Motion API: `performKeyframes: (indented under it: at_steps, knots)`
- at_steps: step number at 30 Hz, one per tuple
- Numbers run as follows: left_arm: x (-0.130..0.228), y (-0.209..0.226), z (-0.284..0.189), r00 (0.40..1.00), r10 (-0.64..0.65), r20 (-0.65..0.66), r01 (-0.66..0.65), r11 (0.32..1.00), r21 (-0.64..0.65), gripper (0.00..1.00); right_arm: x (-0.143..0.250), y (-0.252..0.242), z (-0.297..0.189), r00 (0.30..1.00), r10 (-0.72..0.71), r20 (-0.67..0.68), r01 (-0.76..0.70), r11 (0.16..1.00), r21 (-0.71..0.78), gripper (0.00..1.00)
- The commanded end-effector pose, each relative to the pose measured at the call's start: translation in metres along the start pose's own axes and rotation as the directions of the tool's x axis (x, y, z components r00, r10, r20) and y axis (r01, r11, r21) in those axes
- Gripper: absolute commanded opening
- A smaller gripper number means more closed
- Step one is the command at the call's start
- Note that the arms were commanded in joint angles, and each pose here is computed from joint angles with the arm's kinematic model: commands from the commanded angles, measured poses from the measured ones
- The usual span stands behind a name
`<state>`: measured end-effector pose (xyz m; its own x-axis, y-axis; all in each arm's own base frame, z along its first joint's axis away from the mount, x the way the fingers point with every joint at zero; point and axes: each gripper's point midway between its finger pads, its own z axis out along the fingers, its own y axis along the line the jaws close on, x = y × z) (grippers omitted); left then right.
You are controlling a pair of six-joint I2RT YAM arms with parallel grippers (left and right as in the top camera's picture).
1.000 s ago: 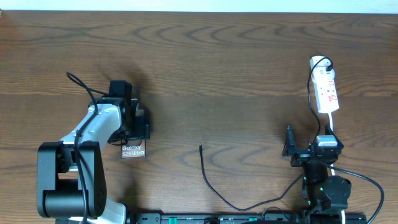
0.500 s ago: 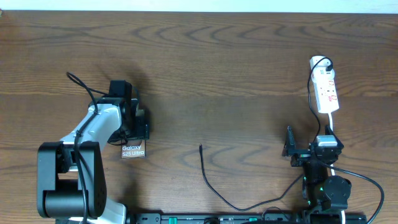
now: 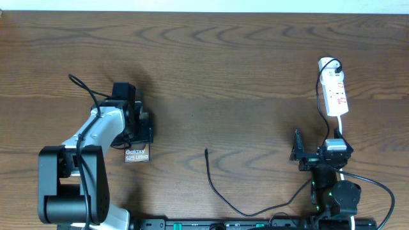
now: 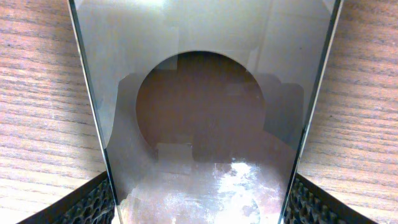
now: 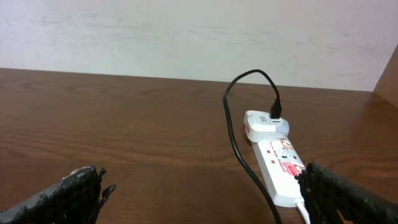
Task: Plug charger to phone and switch on socket
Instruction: 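Lower the left gripper and close it on the phone's sides, then lift the phone with the left gripper and raise it upright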
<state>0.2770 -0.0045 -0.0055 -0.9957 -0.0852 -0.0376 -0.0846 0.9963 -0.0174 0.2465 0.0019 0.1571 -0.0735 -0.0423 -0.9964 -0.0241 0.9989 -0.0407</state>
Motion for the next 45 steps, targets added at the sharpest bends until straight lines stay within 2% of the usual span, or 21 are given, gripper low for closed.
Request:
performKeyframes:
  at_steps: [1,6,12,24,45]
  knots:
    - [0.016,0.003,0.013,0.998,-0.005,-0.055,0.004,1.000,-0.012,0.56,0.001,-0.002,0.000,1.000,0.006,0.000,-0.006,1.000,0.011,0.99]
    - [0.016,0.003,0.013,0.998,-0.005,-0.055,0.004,1.000,-0.012,0.43,0.001,-0.002,0.000,1.000,0.006,0.000,-0.006,1.000,0.011,0.99]
    - [0.016,0.003,0.013,0.998,-0.005,-0.055,0.004,1.000,-0.012,0.08,0.001,-0.002,0.000,1.000,0.006,0.000,-0.006,1.000,0.011,0.99]
    - [0.012,0.003,0.011,0.999,-0.004,-0.044,0.004,1.000,-0.011,0.07,0.001,-0.002,0.000,1.000,0.006,0.000,-0.006,1.000,0.011,0.99]
    - [-0.042,-0.003,-0.047,0.997,-0.003,0.073,0.003,1.000,0.001,0.07,0.001,-0.002,0.000,1.000,0.006,0.000,-0.006,1.000,0.011,0.99]
